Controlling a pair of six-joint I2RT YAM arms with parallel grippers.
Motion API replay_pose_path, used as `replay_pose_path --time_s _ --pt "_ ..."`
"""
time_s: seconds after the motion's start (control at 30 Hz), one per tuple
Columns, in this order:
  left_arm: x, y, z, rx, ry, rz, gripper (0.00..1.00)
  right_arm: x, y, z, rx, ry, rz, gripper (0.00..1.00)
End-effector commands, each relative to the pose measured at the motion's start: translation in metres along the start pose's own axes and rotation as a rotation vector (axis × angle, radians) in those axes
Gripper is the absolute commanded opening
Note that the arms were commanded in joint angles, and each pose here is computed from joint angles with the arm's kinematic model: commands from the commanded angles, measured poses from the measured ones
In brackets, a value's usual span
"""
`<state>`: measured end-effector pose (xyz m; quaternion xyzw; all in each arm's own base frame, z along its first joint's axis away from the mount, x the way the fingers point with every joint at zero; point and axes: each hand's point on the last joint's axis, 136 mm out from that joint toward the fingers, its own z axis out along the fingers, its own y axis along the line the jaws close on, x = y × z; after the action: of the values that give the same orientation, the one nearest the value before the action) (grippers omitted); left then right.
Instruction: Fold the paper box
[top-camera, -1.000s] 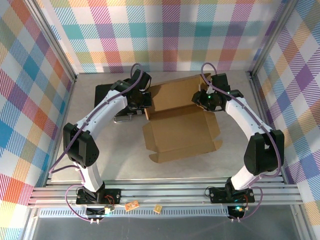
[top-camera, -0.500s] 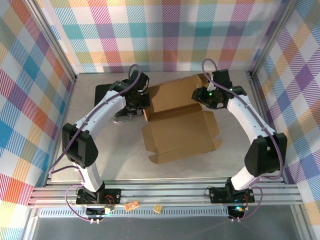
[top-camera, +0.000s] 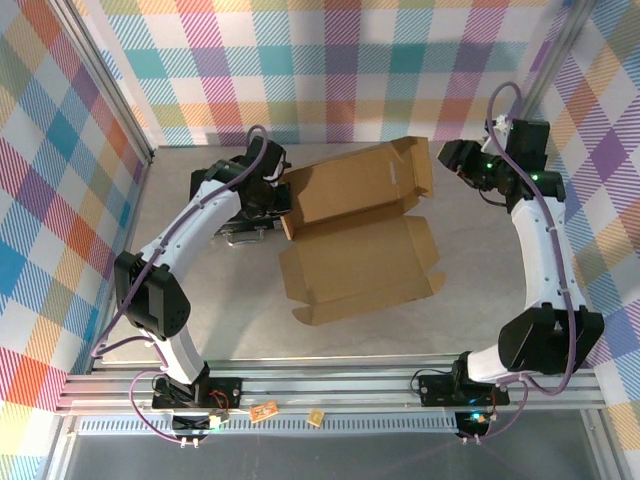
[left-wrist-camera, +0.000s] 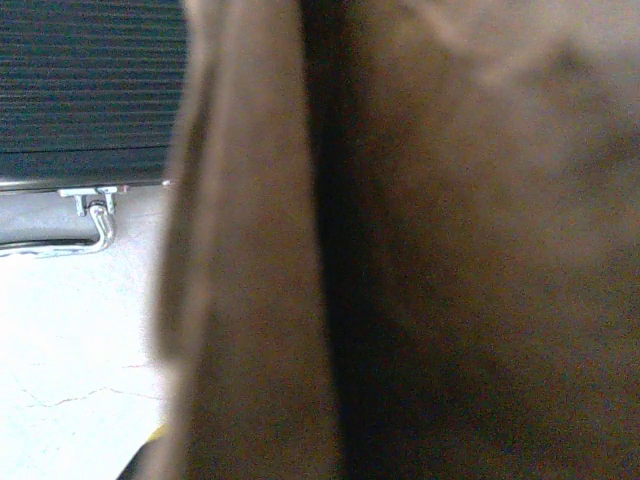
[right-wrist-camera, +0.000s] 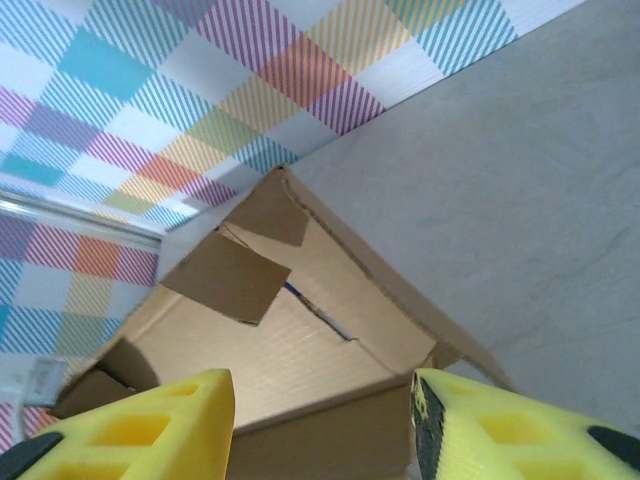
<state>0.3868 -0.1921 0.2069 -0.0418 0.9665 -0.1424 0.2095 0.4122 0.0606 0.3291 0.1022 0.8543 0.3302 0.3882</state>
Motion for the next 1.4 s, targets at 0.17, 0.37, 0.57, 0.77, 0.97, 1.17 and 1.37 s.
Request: replay_pose_path --time_s 0.17,0.37,0.57,0.77,0.97,1.17,1.37 --pt "0.001 -0.003 -0.018 0.058 0.021 0.006 0.00 0.023 -0.001 0.028 0.034 0.061 -0.396 0.54" --pt "0.001 -0.004 -0.017 0.062 0.026 0.006 0.00 0.033 -0.032 0.059 0.213 0.125 -0.463 0.50" --pt "0.000 -0.005 -0.017 0.062 0.030 0.007 0.00 0.023 -0.046 0.060 0.335 0.069 -0.502 0.49" --pt "0.002 -0.006 -0.012 0.075 0.052 -0.004 0.00 0.012 -0.058 0.055 0.437 0.016 -0.493 0.49" --pt "0.000 -0.005 -0.010 0.098 0.064 -0.029 0.00 0.007 -0.033 0.049 0.331 0.011 -0.536 0.63" --pt "-0.003 -0.005 -0.007 0.113 0.066 -0.038 0.00 0.033 -0.020 0.079 0.169 0.164 -0.498 0.51" --pt "-0.004 -0.006 -0.008 0.132 0.072 -0.047 0.00 0.031 -0.027 0.087 0.236 0.164 -0.509 0.39"
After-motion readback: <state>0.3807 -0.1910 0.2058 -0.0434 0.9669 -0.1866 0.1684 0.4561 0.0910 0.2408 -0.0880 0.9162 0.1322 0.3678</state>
